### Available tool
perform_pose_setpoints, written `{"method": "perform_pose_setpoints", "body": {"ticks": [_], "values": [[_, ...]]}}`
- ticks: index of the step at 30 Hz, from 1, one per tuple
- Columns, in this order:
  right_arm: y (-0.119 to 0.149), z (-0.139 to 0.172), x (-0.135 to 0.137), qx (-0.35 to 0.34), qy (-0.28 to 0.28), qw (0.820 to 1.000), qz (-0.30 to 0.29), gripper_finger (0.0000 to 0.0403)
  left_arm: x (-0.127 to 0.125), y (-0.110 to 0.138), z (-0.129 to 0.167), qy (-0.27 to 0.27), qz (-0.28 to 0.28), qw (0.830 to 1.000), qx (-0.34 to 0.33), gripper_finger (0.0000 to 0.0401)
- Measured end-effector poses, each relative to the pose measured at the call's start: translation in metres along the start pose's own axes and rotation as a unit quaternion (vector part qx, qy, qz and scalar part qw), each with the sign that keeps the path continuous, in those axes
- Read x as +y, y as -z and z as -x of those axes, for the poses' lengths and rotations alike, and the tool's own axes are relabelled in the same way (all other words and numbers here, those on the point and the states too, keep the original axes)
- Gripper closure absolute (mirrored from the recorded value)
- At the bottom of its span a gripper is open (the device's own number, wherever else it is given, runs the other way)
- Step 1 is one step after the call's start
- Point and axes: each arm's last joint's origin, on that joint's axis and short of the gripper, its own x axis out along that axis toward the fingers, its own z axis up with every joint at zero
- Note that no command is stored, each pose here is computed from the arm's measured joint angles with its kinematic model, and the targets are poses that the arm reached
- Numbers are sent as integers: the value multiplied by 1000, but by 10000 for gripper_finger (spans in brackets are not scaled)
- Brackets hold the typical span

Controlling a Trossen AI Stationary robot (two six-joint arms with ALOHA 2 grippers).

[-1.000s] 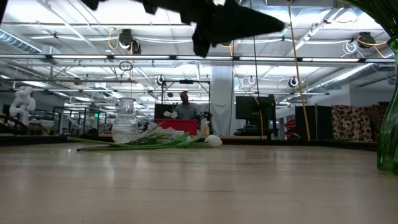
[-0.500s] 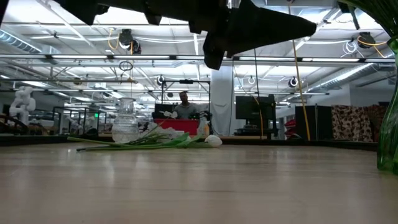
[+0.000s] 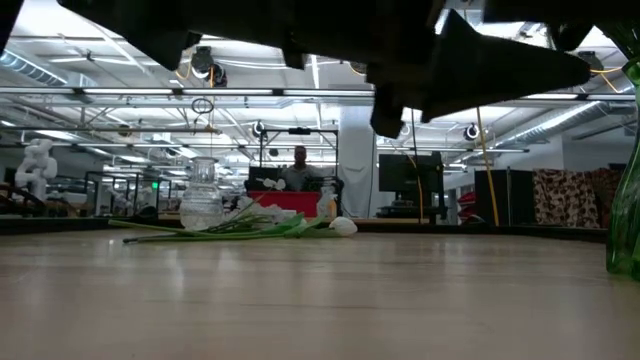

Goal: Sort flowers into vase by color
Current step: Put the black tulip into the green vase

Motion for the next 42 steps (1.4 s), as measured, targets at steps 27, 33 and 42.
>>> {"method": "perform_pose_setpoints", "body": {"ticks": [27,33,42], "values": [[41,-10,0,-1,-65,983,-169,399,22,9,-20,-46,-24,999,-9,184],[42,-8,2,5,-70,981,-178,399,23,9,-20,-52,-24,998,-10,184],[50,-12,9,23,-56,984,-170,399,23,8,-20,-57,-22,998,-16,184]]}}
